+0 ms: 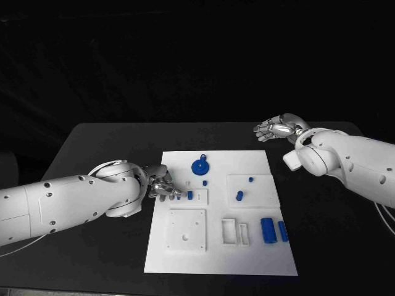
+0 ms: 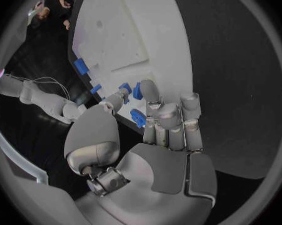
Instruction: Assemble the parts on the task board
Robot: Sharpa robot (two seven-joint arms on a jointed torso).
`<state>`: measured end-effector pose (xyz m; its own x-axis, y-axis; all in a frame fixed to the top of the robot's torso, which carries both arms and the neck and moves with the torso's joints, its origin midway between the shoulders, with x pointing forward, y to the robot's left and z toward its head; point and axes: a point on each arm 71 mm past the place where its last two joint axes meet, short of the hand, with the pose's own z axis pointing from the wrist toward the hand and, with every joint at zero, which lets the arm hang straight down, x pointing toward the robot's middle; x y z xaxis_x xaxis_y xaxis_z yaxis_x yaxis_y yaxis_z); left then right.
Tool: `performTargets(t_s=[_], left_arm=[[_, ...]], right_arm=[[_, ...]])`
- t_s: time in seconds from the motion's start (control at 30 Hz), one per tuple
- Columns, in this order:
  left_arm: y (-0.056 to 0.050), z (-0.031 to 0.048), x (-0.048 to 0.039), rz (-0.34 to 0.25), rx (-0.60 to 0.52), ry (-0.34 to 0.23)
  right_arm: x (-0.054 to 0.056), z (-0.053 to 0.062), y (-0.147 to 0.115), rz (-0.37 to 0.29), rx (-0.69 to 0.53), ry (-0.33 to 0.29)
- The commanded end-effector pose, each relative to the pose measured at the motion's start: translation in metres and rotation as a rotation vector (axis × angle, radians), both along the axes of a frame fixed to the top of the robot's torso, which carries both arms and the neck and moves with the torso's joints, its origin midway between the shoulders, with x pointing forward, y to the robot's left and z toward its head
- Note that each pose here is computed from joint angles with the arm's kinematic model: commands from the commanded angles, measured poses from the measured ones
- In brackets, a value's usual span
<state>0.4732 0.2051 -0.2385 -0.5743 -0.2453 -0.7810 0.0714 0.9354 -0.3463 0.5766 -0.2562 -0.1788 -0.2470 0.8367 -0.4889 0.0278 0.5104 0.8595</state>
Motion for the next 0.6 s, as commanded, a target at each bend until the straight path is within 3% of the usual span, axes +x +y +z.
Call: performTargets(t_s=[0.03, 0.27, 0.43, 0.6], left_arm=[[0.004, -0.0024, -0.0008, 0.031, -0.013, 0.017], [0.007, 0.0087, 0.0046, 0.078, -0.087, 0.013], [0.006, 0.0099, 0.0056, 0.093, -0.123, 0.075], [0.003, 0.0106, 0.0081, 0.061, -0.082, 0.144]], right_arm=[[0.000, 0.000, 0.001, 0.014, 0.005, 0.000], [-0.001, 0.000, 0.001, 0.014, 0.005, 0.000], [0.000, -0.001, 0.002, 0.015, 0.005, 0.001], [0.000, -0.001, 0.002, 0.014, 0.005, 0.001]])
